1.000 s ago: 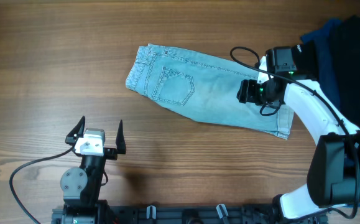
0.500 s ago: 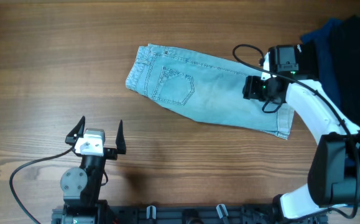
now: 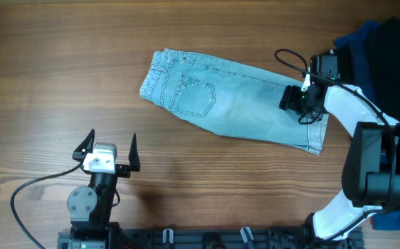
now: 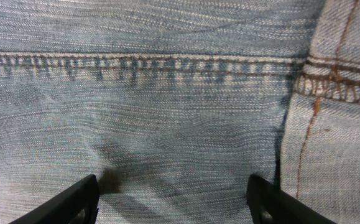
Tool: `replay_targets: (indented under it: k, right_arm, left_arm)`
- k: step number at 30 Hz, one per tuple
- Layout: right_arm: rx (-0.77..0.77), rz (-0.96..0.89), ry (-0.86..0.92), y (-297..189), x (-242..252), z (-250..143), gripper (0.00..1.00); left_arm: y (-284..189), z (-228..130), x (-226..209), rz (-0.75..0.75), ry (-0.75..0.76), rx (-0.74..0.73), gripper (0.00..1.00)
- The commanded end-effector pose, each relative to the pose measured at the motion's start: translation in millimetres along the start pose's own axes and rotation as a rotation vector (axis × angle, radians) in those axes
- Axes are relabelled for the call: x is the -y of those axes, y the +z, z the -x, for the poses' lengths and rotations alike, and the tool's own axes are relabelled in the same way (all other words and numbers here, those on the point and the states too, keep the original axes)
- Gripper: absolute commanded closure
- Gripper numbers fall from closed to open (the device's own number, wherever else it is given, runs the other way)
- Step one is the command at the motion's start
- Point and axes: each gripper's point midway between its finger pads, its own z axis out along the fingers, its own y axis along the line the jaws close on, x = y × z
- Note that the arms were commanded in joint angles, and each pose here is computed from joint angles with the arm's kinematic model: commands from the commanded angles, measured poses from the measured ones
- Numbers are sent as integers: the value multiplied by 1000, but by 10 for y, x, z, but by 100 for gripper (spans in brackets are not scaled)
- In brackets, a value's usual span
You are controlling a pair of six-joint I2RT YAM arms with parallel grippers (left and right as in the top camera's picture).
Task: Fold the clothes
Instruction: 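Grasp the jeans' right end with right gripper, left end with left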
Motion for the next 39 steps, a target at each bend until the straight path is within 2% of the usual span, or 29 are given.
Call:
replay_targets:
  k: [1, 5, 6, 8, 10, 12, 16, 20, 23, 26, 29, 31, 32, 33, 34, 36, 39]
  right_arm:
    - [-77, 48, 20, 227, -58, -163, 23]
    - [-73, 55, 20, 227, -71, -154, 23]
    - [-72, 56, 17, 227, -72, -150, 22]
    - [-70, 56, 17, 227, -74, -146, 22]
    - [-70, 56, 17, 227, -74, -145, 22]
    - [-70, 56, 18, 227, -74, -145, 23]
    - [-73, 81, 18, 224, -117, -149, 22]
    - [-73, 83, 17, 224, -121, -148, 22]
    - [-73, 83, 17, 224, -120, -147, 21]
    - [-73, 83, 17, 224, -120, -147, 21]
    - [-73, 83, 17, 224, -120, -148, 21]
    - [-73, 83, 17, 224, -121, -148, 21]
    - [-73, 83, 17, 224, -121, -148, 21]
    - [-74, 83, 17, 224, -120, -149, 21]
    - [-74, 83, 17, 224, -120, -149, 21]
    - [-75, 90, 17, 223, -132, -152, 21]
    - [-79, 101, 17, 220, -152, -158, 21]
  left_arm:
    - [4, -27, 14, -10, 18, -3, 0]
    - [4, 5, -8, 2, 19, 10, 0]
    - [-4, 163, 74, -46, 26, 76, 0]
    - [-33, 305, 166, -102, 14, 119, 0]
    - [-79, 513, 158, -105, -49, 152, 0]
    - [-127, 866, 140, -106, -59, 180, 0]
    - [175, 1182, 192, -168, -89, -1, 0]
    - [1033, 1373, 217, -204, -130, -318, 0]
    - [1696, 1186, 301, -183, -70, -569, 0]
    - [2135, 659, 468, -148, 39, -789, 0]
    - [2358, 156, 696, -183, 57, -873, 0]
    - [2438, -22, 922, -267, 33, -884, 0]
    - [2468, -99, 994, -297, 21, -890, 20]
    - [2488, -201, 993, -292, 23, -908, 56]
    - [2495, -278, 996, -293, 22, -924, 71]
    - [2509, -709, 1020, -292, 20, -1012, 80]
    - [2473, -1149, 1031, -281, 5, -1108, 89]
